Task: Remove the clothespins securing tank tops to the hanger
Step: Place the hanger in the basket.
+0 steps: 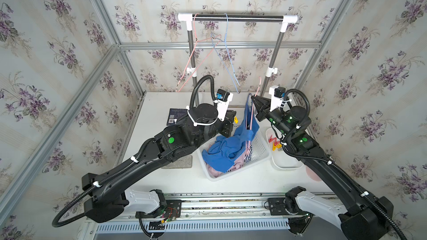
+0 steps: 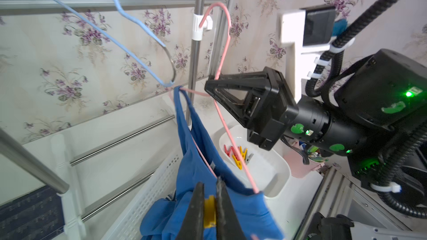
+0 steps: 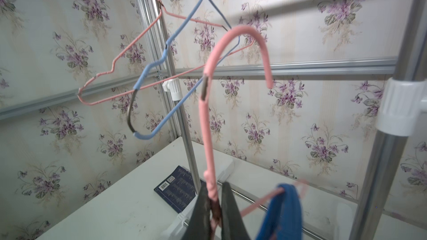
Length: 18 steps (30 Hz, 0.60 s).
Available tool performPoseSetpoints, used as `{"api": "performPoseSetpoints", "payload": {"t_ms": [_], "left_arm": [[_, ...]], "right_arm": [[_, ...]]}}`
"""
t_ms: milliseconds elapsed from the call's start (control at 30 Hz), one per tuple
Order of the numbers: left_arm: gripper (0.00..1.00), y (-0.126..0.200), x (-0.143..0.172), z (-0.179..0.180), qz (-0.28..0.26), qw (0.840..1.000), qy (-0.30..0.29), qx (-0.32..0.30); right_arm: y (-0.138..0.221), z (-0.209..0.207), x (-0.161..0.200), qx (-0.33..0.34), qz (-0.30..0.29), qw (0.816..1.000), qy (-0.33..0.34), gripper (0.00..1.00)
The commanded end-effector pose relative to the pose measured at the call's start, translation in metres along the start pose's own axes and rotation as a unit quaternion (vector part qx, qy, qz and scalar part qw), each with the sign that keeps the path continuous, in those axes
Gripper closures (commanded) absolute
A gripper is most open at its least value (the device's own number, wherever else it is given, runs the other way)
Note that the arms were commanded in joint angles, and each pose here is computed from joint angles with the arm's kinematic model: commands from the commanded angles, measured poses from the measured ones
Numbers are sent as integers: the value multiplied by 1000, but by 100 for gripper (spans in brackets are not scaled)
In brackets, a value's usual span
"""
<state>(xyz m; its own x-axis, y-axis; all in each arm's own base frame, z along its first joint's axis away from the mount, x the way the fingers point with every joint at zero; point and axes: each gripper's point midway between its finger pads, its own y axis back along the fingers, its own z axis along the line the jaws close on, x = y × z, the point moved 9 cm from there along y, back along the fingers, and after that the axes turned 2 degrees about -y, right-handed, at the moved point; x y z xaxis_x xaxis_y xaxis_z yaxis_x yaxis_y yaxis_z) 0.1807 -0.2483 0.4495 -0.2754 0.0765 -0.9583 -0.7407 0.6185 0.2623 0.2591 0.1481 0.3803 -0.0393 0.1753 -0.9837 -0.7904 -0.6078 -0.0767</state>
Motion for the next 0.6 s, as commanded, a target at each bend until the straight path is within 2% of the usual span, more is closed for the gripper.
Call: {"api": "performPoseSetpoints", "payload": {"t_ms": [0,133,267,433,567], "left_arm": [[100,12,-5,14,-31,998,-21,-60],[100,24,1,23,-35,995,-30,-88],[100,29,7,27,-35,995,-30,-93],[100,28,17,30,-25,994,-27,-99],[100,18,23,26,-12,995,-28,-92]], "right_arm": [[-7,-1,8,43,25,999,21,100],[-19,13,28,49,74,996,22,100],[-18,18,45,45,94,994,15,100],[5,25,69,-17,55,998,-32,100],[16,22,83,-28,27,996,-76,100]]}}
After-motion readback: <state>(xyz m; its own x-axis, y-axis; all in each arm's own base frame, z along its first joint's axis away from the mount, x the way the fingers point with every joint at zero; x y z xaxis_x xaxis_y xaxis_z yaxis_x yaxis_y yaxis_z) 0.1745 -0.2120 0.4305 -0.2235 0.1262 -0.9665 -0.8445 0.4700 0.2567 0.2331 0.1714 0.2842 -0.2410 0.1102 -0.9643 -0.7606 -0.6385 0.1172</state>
